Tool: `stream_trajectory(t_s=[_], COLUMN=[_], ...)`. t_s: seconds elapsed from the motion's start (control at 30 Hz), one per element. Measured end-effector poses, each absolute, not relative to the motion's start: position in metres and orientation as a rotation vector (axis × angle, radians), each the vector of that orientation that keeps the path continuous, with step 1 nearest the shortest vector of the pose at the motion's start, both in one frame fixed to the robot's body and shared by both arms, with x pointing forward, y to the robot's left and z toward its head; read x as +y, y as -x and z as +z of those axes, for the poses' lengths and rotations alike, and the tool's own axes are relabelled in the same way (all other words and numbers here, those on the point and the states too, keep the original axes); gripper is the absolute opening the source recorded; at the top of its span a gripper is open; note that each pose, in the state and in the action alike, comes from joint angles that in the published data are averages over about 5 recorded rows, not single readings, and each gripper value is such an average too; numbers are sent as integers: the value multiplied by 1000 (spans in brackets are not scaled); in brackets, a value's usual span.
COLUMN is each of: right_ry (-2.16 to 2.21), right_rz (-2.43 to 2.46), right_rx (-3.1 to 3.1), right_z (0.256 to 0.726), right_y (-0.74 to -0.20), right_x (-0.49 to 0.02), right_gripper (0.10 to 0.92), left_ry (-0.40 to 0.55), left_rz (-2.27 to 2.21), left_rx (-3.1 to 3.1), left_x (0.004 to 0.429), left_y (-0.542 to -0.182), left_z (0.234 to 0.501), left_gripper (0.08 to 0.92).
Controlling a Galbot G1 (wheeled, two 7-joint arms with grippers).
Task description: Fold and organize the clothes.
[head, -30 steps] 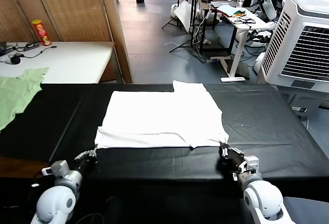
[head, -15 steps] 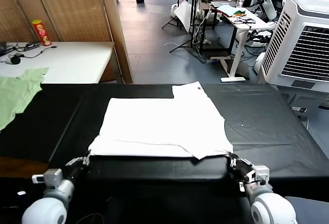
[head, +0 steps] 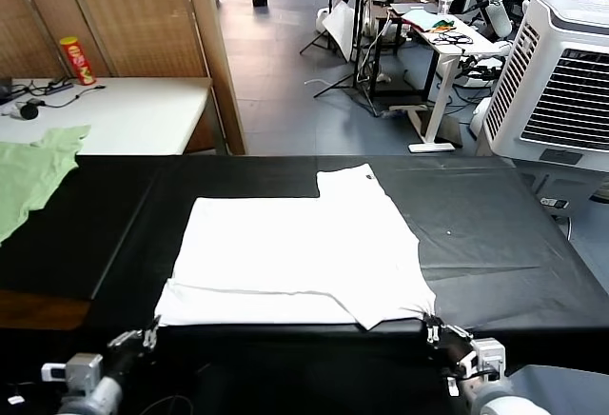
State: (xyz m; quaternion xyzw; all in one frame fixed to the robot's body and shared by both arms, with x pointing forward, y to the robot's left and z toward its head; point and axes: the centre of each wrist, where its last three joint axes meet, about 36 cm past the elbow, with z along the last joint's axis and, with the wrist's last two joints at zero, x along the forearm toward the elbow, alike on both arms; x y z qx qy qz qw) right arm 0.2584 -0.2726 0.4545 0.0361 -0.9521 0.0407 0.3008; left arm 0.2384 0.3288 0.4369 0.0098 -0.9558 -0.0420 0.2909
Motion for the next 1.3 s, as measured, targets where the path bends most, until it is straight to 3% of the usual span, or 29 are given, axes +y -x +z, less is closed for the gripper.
stream_trajectory(t_s=[0.13,0.23,0.3,0.47,0.67,1.0,1.3], right_ry=[-111,-133,-146,-139,-129,-134,-97], right_rz=[113,90,79,104,110,97,47], right_rx=[-2543,-2590,-2647,-2797,-2878,-2831,-2697], right_z=[469,481,487,489,480,462,440], right_y=[-254,-257,-264,-312,-406,-562,-638], right_x=[-272,-273,-273,-279,-281,-251,-232], right_gripper=[726,788,795,798,798,798,798], left_ry=[-32,-39,-38,3,45,8,-15], left_rz=[-125,-113,-90,-11,65,168,186], left_rx=[-2541,-2561,-2579,-2662,-2752,-2714,-2612], left_x=[328,325,324,324,334,355,365], left_y=[-233,-234,-238,-271,-343,-475,-562], left_z=[447,461,471,489,491,471,448], left_gripper=[636,758,788,797,798,798,798])
